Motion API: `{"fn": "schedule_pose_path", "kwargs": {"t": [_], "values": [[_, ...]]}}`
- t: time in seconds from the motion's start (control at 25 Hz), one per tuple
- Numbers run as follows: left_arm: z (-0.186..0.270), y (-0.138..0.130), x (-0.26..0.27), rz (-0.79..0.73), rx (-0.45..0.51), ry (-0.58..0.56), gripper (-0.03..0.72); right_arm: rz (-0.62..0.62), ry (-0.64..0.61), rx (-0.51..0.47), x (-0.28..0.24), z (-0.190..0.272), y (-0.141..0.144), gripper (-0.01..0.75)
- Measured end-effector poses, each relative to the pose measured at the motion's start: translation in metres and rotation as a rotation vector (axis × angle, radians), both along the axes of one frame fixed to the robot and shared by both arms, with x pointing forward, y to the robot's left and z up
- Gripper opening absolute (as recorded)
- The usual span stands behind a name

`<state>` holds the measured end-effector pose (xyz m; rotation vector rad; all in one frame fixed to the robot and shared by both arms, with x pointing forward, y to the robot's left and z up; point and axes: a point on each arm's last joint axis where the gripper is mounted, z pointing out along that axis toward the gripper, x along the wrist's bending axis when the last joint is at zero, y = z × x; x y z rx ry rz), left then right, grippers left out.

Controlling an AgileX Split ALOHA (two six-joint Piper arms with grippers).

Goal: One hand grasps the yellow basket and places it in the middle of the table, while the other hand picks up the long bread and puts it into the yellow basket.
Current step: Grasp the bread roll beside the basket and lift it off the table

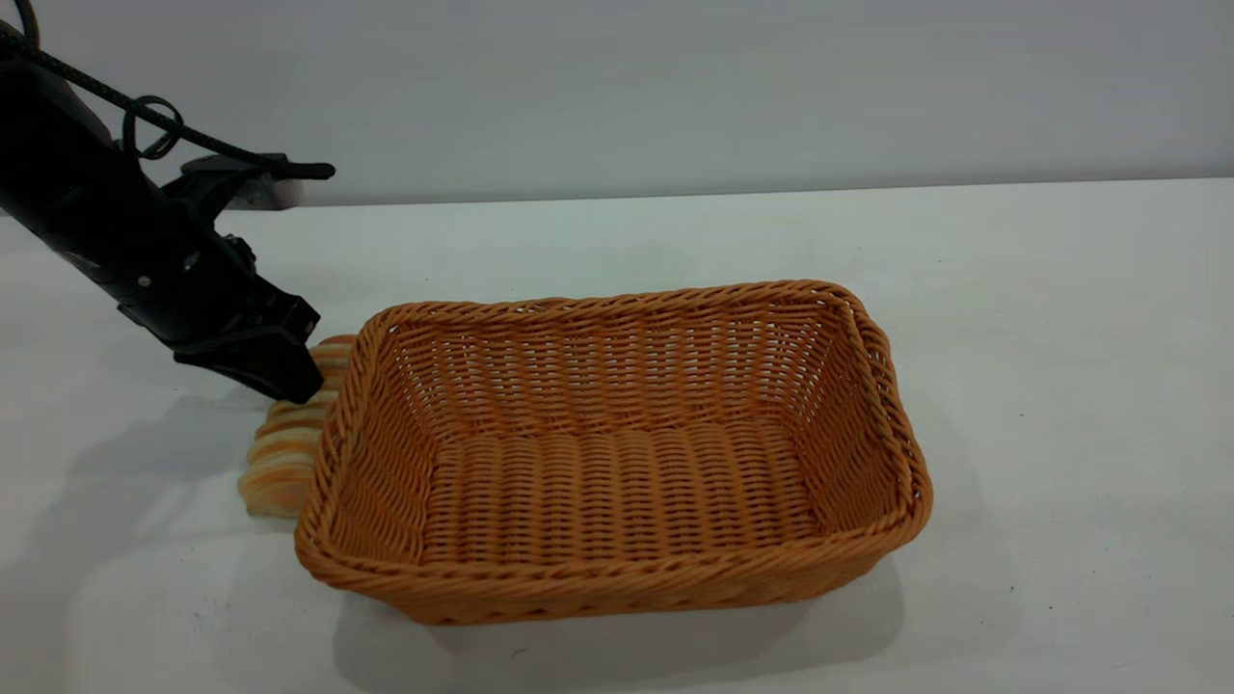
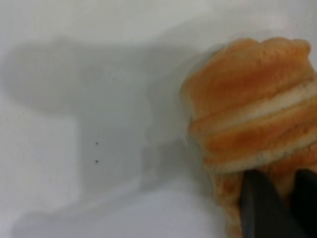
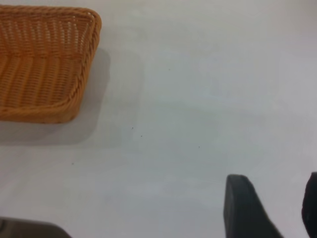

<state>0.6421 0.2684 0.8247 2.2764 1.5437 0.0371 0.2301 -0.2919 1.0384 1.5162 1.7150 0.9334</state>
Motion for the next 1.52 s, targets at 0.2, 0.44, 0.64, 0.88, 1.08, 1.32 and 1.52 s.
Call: {"fn": "schedule_pose_path", "kwargs": {"t": [0.2, 0.44, 0.64, 0.88, 1.08, 1.32, 1.52], "values": [[0.0, 0.0, 0.0, -0.013, 0.003, -0.005, 0.046, 0.0, 0.0, 0.0, 0.0, 0.0, 0.0, 0.327], [0.0, 0.0, 0.0, -0.026, 0.006, -0.009, -0.008, 0.0, 0.0, 0.0, 0.0, 0.0, 0.0, 0.327], [0.001, 0.0, 0.0, -0.026, 0.003, -0.009, -0.009, 0.0, 0.0, 0.0, 0.0, 0.0, 0.0, 0.327], [0.018, 0.0, 0.003, -0.026, 0.004, -0.051, -0.009, 0.0, 0.0, 0.0, 0.0, 0.0, 0.0, 0.327], [0.034, -0.001, 0.004, -0.032, -0.001, -0.082, -0.01, 0.0, 0.0, 0.0, 0.0, 0.0, 0.0, 0.326], [0.052, -0.002, 0.002, -0.049, -0.01, -0.093, -0.01, 0.0, 0.0, 0.0, 0.0, 0.0, 0.0, 0.326], [0.082, 0.002, 0.0, -0.053, 0.035, -0.143, -0.01, 0.0, 0.0, 0.0, 0.0, 0.0, 0.0, 0.326]]}}
